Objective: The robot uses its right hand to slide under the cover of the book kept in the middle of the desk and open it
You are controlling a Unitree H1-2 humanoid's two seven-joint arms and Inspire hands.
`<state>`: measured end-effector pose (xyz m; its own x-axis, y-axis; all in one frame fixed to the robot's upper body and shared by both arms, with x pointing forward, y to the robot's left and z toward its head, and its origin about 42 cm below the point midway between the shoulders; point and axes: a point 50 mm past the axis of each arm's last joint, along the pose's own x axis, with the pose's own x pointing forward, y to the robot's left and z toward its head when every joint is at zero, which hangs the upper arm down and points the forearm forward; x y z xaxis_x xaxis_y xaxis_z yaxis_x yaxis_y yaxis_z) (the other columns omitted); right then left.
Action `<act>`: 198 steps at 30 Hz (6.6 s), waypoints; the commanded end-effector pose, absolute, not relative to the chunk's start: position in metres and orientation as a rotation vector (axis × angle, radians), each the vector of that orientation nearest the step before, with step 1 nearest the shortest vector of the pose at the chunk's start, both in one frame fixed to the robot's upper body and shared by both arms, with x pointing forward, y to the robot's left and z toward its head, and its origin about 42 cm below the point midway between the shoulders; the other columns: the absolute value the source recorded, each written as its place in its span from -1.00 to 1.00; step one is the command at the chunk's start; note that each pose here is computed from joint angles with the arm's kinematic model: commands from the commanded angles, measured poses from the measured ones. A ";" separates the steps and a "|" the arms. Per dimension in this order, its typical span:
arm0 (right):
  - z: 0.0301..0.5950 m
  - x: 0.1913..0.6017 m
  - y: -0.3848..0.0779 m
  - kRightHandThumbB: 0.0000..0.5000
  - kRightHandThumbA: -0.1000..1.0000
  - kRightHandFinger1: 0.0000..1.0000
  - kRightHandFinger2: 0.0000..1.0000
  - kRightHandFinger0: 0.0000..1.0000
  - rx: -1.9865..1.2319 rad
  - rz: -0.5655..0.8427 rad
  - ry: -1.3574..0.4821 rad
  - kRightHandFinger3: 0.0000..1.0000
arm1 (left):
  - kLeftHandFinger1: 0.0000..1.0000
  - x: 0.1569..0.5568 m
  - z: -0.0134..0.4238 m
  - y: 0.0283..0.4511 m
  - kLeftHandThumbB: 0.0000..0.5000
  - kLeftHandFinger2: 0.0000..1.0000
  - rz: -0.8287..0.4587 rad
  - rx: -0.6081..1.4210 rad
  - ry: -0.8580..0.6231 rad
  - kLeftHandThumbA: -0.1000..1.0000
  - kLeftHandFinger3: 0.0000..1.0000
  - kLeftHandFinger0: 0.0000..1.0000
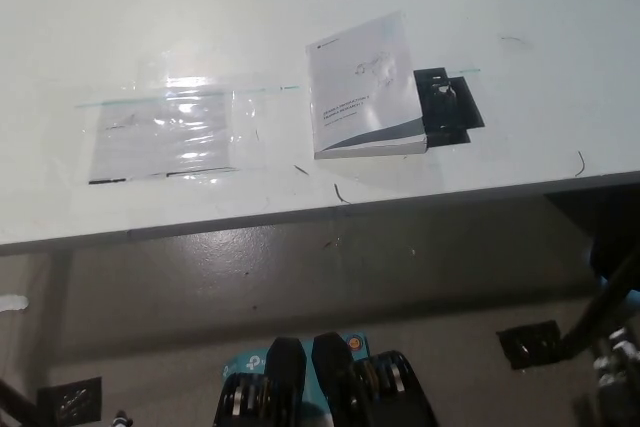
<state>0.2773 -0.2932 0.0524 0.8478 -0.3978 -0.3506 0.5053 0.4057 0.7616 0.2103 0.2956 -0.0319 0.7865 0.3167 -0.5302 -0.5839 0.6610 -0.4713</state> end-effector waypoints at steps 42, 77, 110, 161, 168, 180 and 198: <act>0.286 0.504 -0.188 -0.17 1.00 0.95 0.97 0.90 1.108 -0.051 -0.027 1.00 | 0.73 0.229 -0.021 0.295 -0.44 0.80 0.480 -0.874 0.322 0.85 0.97 0.83; 0.230 0.508 -0.119 -0.18 1.00 0.88 0.89 0.88 1.079 -0.022 0.137 1.00 | 0.78 0.234 -0.016 0.295 -0.51 0.84 0.440 -0.863 0.319 0.93 1.00 0.80; 0.252 0.512 -0.019 -0.29 1.00 0.48 0.55 0.48 0.360 0.343 0.143 0.85 | 0.67 0.239 -0.014 0.296 -0.50 0.73 0.446 -0.848 0.337 0.88 0.87 0.69; 0.245 0.482 -0.067 -0.49 1.00 0.63 0.82 0.60 0.626 0.372 0.207 1.00 | 0.64 0.233 -0.016 0.295 -0.45 0.71 0.448 -0.833 0.370 0.84 0.88 0.67; 0.320 0.431 -0.131 -0.24 1.00 0.54 0.63 0.62 0.935 0.380 -0.089 1.00 | 0.74 0.228 -0.019 0.294 -0.48 0.82 0.442 -0.842 0.368 0.89 0.96 0.78; 0.282 0.369 -0.247 -0.59 1.00 0.78 0.95 1.00 1.078 0.165 -0.196 1.00 | 0.77 0.225 -0.021 0.294 -0.43 0.85 0.432 -0.850 0.362 0.92 0.94 0.84; 0.099 0.289 -0.316 -0.16 1.00 0.61 0.76 0.68 1.203 -0.491 -0.090 1.00 | 0.66 0.225 -0.023 0.296 -0.53 0.74 0.465 -0.839 0.380 0.91 0.87 0.74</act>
<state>0.2995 -0.3169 0.1132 0.9126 -0.3493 -0.2123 0.3432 0.3724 0.8623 0.2227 0.2939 -0.0279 0.8298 0.2217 -0.5121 -0.5358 0.5730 -0.6201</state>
